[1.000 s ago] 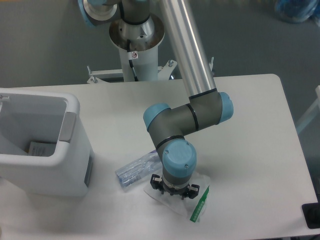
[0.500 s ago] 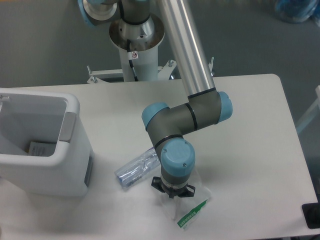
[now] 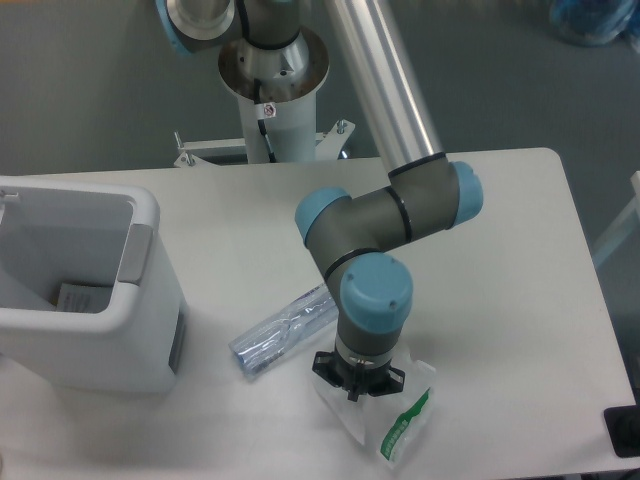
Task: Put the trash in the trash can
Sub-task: 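Close the gripper on the clear plastic bag, then lift the bag and carry it over the white trash bin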
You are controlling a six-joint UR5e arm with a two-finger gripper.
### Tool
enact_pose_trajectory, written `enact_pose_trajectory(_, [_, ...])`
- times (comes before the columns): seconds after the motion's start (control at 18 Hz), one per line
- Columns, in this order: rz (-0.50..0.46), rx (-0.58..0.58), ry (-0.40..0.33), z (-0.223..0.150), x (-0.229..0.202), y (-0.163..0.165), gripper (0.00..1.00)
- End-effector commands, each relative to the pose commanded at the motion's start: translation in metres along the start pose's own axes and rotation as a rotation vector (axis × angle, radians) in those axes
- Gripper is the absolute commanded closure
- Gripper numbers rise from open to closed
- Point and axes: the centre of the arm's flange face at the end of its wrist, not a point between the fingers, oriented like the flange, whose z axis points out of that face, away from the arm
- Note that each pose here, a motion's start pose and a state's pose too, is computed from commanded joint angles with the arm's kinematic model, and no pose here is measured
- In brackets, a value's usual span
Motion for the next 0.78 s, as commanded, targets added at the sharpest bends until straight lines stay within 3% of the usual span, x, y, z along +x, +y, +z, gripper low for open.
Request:
enact_pose_trajectory(0.39, [-0.092, 0.157, 0.007, -0.068, 0.0, -0.035, 1.0])
enact_pose_trajectory(0.78, [-0.092, 0.382, 0.08, -0.195, 0.048, -0.046, 1.0])
